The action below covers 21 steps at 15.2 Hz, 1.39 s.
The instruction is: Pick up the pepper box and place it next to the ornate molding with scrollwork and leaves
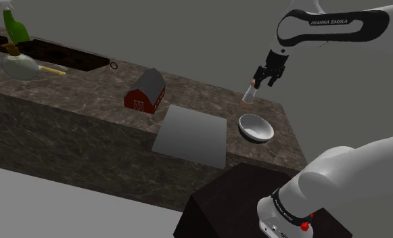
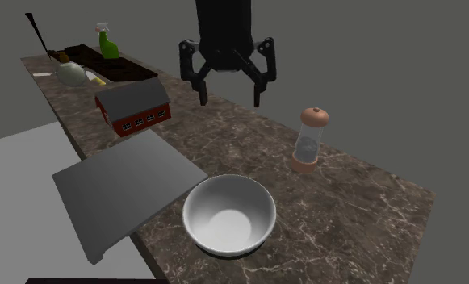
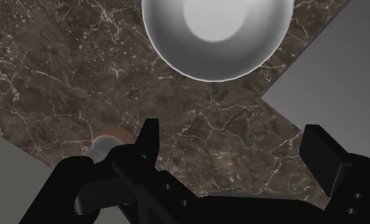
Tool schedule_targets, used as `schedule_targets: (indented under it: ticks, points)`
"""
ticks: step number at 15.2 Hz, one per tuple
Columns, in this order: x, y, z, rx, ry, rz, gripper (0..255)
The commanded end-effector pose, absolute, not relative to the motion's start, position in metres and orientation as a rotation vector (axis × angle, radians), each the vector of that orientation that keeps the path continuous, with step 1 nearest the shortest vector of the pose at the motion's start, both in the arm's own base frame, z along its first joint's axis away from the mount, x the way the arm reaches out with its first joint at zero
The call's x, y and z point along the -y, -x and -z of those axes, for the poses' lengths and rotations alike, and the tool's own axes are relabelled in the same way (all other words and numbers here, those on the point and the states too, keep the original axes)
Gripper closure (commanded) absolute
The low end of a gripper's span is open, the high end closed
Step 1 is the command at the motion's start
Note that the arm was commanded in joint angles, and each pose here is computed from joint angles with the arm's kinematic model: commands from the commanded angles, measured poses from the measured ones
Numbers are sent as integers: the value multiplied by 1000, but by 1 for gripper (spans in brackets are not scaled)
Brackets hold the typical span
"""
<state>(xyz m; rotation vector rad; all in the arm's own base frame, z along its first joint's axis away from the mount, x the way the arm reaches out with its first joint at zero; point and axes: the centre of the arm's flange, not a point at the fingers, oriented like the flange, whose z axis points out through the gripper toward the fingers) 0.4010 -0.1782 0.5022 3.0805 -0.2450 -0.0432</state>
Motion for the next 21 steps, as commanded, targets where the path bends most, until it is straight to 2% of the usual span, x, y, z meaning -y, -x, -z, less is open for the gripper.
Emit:
schedule_targets:
  ticks: [1, 17, 21]
  points:
    - [198, -413, -493, 244, -3069, 42, 0]
    - [359, -520, -436, 249, -2988, 29, 0]
    - [369, -524, -418, 249, -2984, 29, 0]
